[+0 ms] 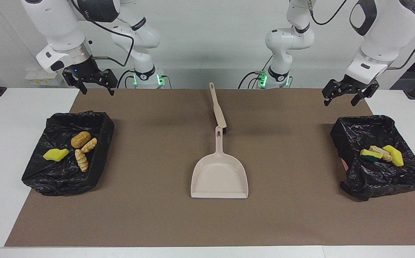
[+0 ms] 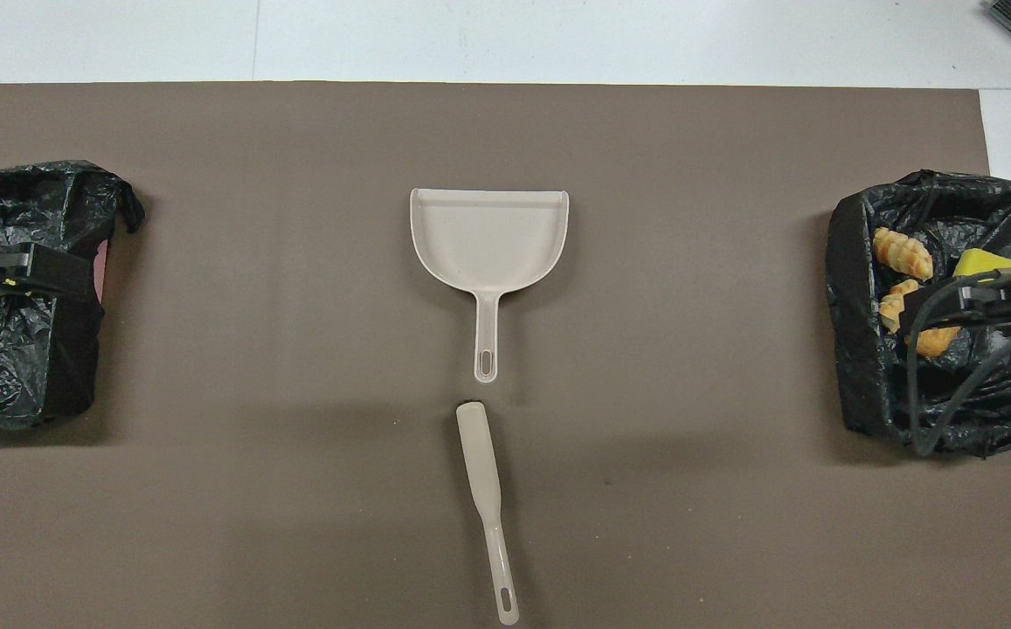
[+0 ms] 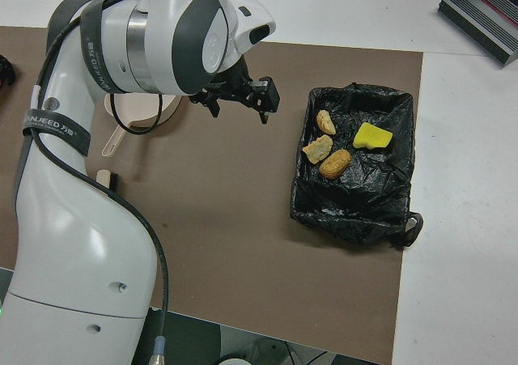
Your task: Sweep and dump trash in bin
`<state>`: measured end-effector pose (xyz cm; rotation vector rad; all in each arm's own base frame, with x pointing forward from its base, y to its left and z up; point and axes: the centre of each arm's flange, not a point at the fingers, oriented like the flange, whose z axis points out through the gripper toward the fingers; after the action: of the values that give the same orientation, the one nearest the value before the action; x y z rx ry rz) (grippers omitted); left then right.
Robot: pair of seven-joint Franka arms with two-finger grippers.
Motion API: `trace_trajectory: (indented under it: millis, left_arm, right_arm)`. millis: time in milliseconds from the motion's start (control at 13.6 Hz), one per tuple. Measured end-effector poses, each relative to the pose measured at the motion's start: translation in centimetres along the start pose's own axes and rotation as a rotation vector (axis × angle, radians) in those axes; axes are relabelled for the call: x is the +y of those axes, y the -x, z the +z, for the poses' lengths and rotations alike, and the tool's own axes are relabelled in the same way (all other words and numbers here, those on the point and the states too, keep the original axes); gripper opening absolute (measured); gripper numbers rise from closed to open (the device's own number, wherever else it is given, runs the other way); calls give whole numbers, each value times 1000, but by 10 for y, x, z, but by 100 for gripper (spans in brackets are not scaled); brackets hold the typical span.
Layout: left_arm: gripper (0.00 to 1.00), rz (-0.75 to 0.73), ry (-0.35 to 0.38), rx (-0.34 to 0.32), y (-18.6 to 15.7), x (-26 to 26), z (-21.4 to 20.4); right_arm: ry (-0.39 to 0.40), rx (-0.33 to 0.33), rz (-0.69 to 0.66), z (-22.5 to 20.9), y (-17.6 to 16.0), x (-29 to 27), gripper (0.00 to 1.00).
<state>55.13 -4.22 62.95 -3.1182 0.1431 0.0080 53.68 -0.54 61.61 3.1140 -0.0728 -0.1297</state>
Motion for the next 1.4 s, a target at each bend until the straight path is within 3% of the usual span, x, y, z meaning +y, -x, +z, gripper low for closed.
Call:
trace_trajectory:
  millis: [590,1401]
  left_arm:
    - [100,3,19,47,27,6,-39]
    - [100,-21,46,46,31,5,-31]
  right_arm:
    - [0,0,0,0,0,0,100]
    - [0,0,0,0,0,0,100]
